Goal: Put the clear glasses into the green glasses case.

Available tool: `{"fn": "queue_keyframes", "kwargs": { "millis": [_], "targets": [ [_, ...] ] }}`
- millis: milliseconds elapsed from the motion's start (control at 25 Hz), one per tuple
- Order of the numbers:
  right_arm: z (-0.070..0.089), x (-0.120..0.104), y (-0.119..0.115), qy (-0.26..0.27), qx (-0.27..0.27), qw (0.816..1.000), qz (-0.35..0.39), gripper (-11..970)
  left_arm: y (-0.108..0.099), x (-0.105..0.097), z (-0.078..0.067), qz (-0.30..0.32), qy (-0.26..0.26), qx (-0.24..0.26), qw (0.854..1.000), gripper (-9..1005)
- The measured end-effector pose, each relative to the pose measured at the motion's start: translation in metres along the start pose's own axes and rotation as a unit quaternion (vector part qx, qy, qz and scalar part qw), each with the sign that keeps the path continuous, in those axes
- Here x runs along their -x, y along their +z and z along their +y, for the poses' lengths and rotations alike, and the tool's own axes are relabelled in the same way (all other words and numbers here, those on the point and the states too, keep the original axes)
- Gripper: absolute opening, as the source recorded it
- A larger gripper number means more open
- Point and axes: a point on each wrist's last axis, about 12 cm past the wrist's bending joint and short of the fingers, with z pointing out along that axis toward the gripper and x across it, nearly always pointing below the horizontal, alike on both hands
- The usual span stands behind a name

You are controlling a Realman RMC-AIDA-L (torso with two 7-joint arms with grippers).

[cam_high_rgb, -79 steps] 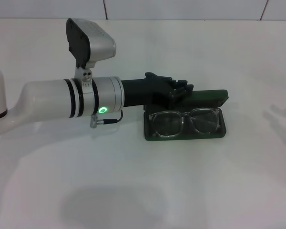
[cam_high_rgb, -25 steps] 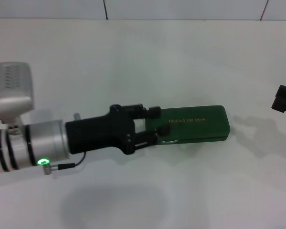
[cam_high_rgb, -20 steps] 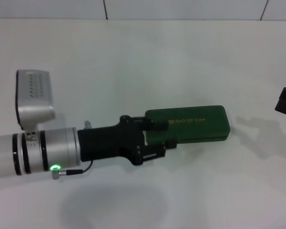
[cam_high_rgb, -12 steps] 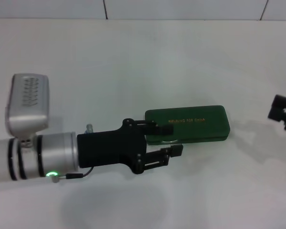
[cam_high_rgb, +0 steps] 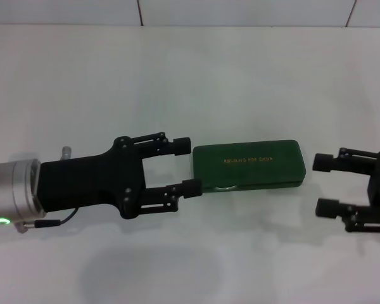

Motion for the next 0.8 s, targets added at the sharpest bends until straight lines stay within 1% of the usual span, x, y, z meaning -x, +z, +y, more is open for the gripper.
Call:
{"fn": "queue_keyframes", "kwargs": {
  "millis": [80, 240, 400, 560, 800],
  "targets": [
    [0.000, 0.001, 0.004, -0.007, 0.012, 1.000, 0.004, 663, -0.003, 0.000, -0.001, 0.000, -0.008, -0.002, 1.000, 745],
    [-0.001, 0.001, 0.010, -0.033, 0.028, 0.999, 0.008, 793, -0.006, -0.005, -0.007, 0.007, -0.016, -0.011, 1.000, 743],
    [0.000, -0.001, 0.011, -0.059, 0.029, 0.998, 0.006, 835, -0.009, -0.011, -0.013, 0.017, -0.021, -0.014, 1.000, 741],
    [0.002, -0.006, 0.014, -0.065, 0.035, 0.997, 0.007, 877, -0.010, -0.014, -0.016, 0.015, -0.023, -0.015, 1.000, 740],
    [0.003, -0.009, 0.018, -0.076, 0.044, 0.996, 0.014, 877, -0.010, -0.015, -0.020, 0.010, -0.024, -0.023, 0.999, 740]
  ]
}}
